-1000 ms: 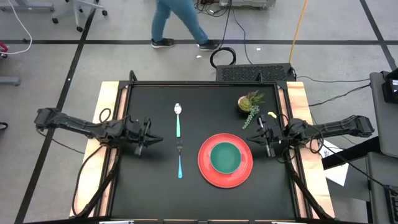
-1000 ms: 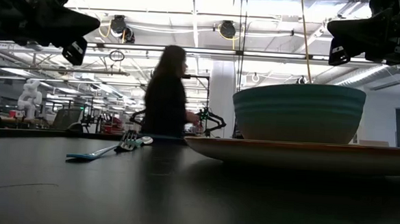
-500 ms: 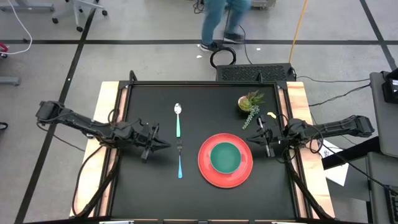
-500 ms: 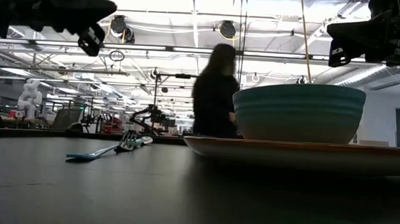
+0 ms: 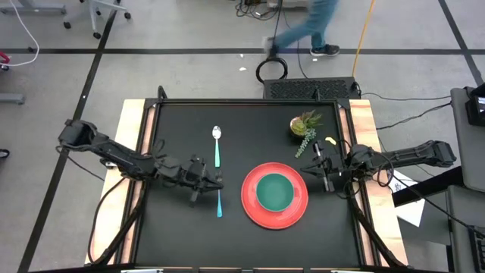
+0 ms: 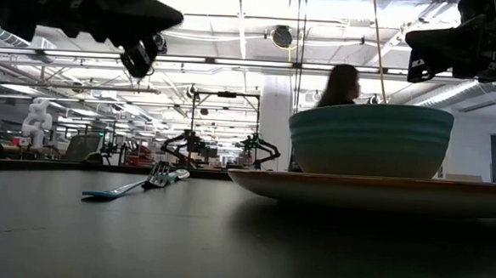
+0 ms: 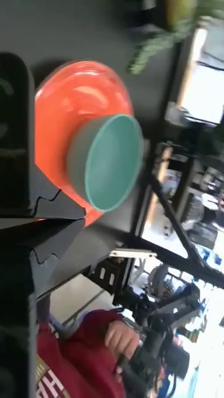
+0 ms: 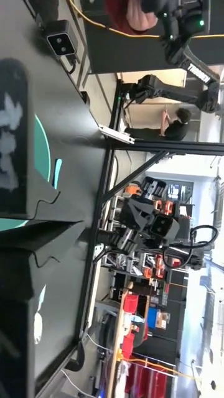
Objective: Set table place
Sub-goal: Put the blue fork to the left of the green bowl on the orange plate
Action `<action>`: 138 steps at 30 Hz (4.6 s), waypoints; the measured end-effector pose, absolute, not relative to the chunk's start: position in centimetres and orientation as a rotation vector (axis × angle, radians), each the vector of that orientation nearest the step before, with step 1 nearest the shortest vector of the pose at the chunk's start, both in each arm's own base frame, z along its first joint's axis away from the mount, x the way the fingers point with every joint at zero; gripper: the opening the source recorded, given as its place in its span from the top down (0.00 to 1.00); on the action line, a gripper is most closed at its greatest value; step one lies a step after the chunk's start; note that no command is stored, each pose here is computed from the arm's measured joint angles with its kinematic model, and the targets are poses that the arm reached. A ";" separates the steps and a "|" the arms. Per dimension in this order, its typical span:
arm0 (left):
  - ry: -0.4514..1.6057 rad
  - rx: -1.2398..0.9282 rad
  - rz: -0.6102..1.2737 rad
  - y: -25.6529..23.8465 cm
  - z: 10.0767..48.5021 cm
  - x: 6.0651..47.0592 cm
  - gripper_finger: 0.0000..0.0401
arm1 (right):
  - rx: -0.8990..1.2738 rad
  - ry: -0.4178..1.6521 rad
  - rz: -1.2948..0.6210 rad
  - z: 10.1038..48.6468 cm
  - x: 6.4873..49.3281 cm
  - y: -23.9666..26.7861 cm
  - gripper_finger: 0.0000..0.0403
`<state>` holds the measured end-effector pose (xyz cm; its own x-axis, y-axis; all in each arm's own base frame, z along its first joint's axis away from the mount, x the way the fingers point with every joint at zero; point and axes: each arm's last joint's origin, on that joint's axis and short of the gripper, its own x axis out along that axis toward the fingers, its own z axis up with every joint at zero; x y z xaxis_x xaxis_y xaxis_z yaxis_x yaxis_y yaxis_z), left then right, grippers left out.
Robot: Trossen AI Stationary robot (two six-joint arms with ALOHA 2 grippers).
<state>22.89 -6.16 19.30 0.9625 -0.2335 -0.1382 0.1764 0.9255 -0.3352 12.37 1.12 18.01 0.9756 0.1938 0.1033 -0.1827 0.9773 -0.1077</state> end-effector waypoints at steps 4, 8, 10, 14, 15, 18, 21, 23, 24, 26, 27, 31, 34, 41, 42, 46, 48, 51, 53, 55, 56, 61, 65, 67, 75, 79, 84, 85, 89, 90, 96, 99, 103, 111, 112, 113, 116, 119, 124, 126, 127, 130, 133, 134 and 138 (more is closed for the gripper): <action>0.263 -0.306 -0.210 -6.6 17.8 23.4 0.98 | -0.093 -0.058 0.193 17.5 12.4 1.1 1.00; 0.393 -0.197 -0.203 -6.3 16.3 23.2 0.98 | -0.091 -0.022 0.195 17.1 12.4 1.1 1.00; 0.446 -0.182 -0.205 -5.8 16.0 23.0 0.98 | -0.091 -0.020 0.195 17.1 12.4 1.1 1.00; 0.529 -0.159 -0.264 -5.0 16.7 23.7 0.98 | -0.091 -0.022 0.195 17.1 12.4 1.1 1.00; 0.571 -0.138 -0.291 -4.9 16.9 23.9 0.98 | -0.092 -0.023 0.195 17.1 12.4 1.1 1.00; 0.671 -0.049 -0.326 -4.6 18.7 24.9 0.98 | -0.100 -0.028 0.194 17.2 12.4 1.1 1.00; 0.757 0.064 -0.336 -4.2 20.5 25.6 0.98 | -0.112 -0.038 0.193 17.3 12.4 1.1 1.00; 0.762 0.158 -0.365 -4.0 21.5 25.9 0.98 | -0.114 -0.045 0.192 17.3 12.4 1.1 1.00; 0.738 0.215 -0.385 -4.0 22.1 26.1 0.98 | -0.113 -0.045 0.192 17.3 12.4 1.1 1.00; 0.688 0.338 -0.440 -4.0 22.7 26.4 0.98 | -0.100 -0.042 0.192 17.3 12.4 1.1 1.00; 0.672 0.399 -0.468 -4.0 22.8 26.4 0.98 | -0.092 -0.041 0.193 17.3 12.4 1.1 1.00; 0.617 0.577 -0.540 -4.0 22.8 26.6 0.98 | -0.066 -0.039 0.193 17.3 12.4 1.1 1.00; 0.631 0.618 -0.563 -4.0 22.2 26.8 0.98 | -0.066 -0.038 0.192 17.3 12.4 1.1 1.00; 0.727 0.757 -0.649 -4.1 18.6 28.2 0.98 | -0.065 -0.038 0.192 17.3 12.4 1.1 1.00; 0.746 0.774 -0.652 -4.2 18.2 28.3 0.98 | -0.065 -0.038 0.191 17.3 12.4 1.1 1.00; 0.784 0.794 -0.635 -4.3 17.3 28.6 0.97 | -0.065 -0.037 0.191 17.3 12.4 1.1 1.00; 0.786 0.801 -0.616 -4.2 17.3 28.7 0.97 | -0.065 -0.037 0.190 17.3 12.4 1.1 1.00; 0.759 0.816 -0.580 -4.2 17.6 29.0 0.97 | -0.065 -0.037 0.190 17.3 12.4 1.1 1.00; 0.726 0.814 -0.544 -4.2 17.8 29.3 0.97 | -0.065 -0.037 0.190 17.3 12.4 1.1 1.00; 0.704 0.817 -0.508 -4.3 18.0 29.6 0.97 | -0.063 -0.036 0.190 17.3 12.4 1.1 1.00; 0.694 0.827 -0.486 -4.4 18.2 29.7 0.97 | -0.060 -0.036 0.190 17.3 12.4 1.1 1.00; 0.674 0.784 -0.422 -4.9 18.7 29.7 0.97 | -0.038 -0.024 0.191 17.2 12.4 1.1 1.00; 0.723 0.645 -0.439 -4.7 18.4 29.4 0.97 | -0.037 -0.001 0.191 17.0 12.4 1.1 1.00; 0.739 0.592 -0.485 -4.7 18.3 29.2 0.97 | -0.037 0.000 0.191 17.0 12.4 1.1 1.00; 0.767 0.551 -0.545 -4.9 18.0 28.9 0.79 | -0.037 -0.009 0.190 17.1 12.4 1.1 1.00; 0.766 0.599 -0.551 -5.0 18.0 28.8 0.62 | -0.037 -0.009 0.190 17.1 12.4 1.1 1.00; 0.781 0.747 -0.500 -5.0 17.9 28.8 0.43 | -0.037 -0.009 0.190 17.1 12.4 1.1 1.00; 0.783 0.786 -0.507 -5.2 17.9 28.7 0.41 | -0.037 -0.009 0.191 17.1 12.4 1.1 1.00; 0.792 0.850 -0.532 -5.5 17.8 28.5 0.40 | -0.037 -0.009 0.190 17.1 12.4 1.1 1.00; 0.796 0.861 -0.528 -5.5 17.7 28.5 0.39 | -0.037 -0.009 0.190 17.1 12.4 1.1 1.00; 0.870 0.931 -0.540 -5.6 17.3 27.9 0.39 | -0.037 -0.009 0.190 17.1 12.4 1.1 1.00; 0.910 0.956 -0.546 -5.5 17.0 27.7 0.39 | -0.037 -0.009 0.190 17.1 12.4 1.1 1.00; 0.910 0.993 -0.556 -5.8 17.0 27.6 0.39 | -0.037 -0.009 0.190 17.1 12.4 1.1 1.00; 0.897 0.700 -0.305 -5.7 17.4 28.3 0.39 | -0.019 -0.007 0.190 17.0 12.4 1.1 1.00; 0.889 0.633 -0.269 -5.8 17.5 28.4 0.39 | -0.019 -0.007 0.190 17.0 12.4 1.1 1.00; 0.883 0.567 -0.239 -5.8 17.6 28.5 0.39 | -0.019 -0.007 0.190 17.0 12.4 1.1 1.00; 0.868 0.345 -0.172 -5.9 17.7 28.7 0.39 | -0.019 -0.006 0.190 17.0 12.4 1.1 1.00; 0.845 0.079 -0.131 -6.2 18.0 29.0 0.39 | -0.012 -0.004 0.191 17.0 12.4 1.1 1.00; 0.808 -0.346 -0.068 -6.6 18.5 29.4 0.39 | -0.001 -0.004 0.190 17.0 12.4 1.1 1.00; 0.793 -0.491 -0.017 -6.7 18.6 29.6 0.39 | 0.014 -0.003 0.191 17.0 12.4 1.1 1.00; 0.785 -0.566 0.008 -6.8 18.7 29.6 0.39 | 0.022 -0.002 0.191 17.0 12.4 1.1 1.00; 0.750 -0.729 0.069 -7.1 19.0 29.8 0.39 | 0.049 0.002 0.190 17.0 12.4 1.1 1.00; 0.728 -0.819 0.140 -7.8 19.0 29.7 0.39 | 0.063 0.009 0.190 17.0 12.4 1.1 1.00; 0.719 -0.840 0.162 -8.0 19.0 29.6 0.39 | 0.063 0.009 0.190 17.0 12.4 1.1 1.00; 0.684 -0.940 0.237 -8.7 19.1 29.4 0.39 | 0.061 0.007 0.191 17.0 12.4 1.1 1.00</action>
<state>29.39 -8.73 19.06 0.7675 -0.1003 -0.6332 -0.4704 0.5830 -0.6625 12.43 1.11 16.99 0.9819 0.1895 -0.0012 -0.1891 0.9800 0.0615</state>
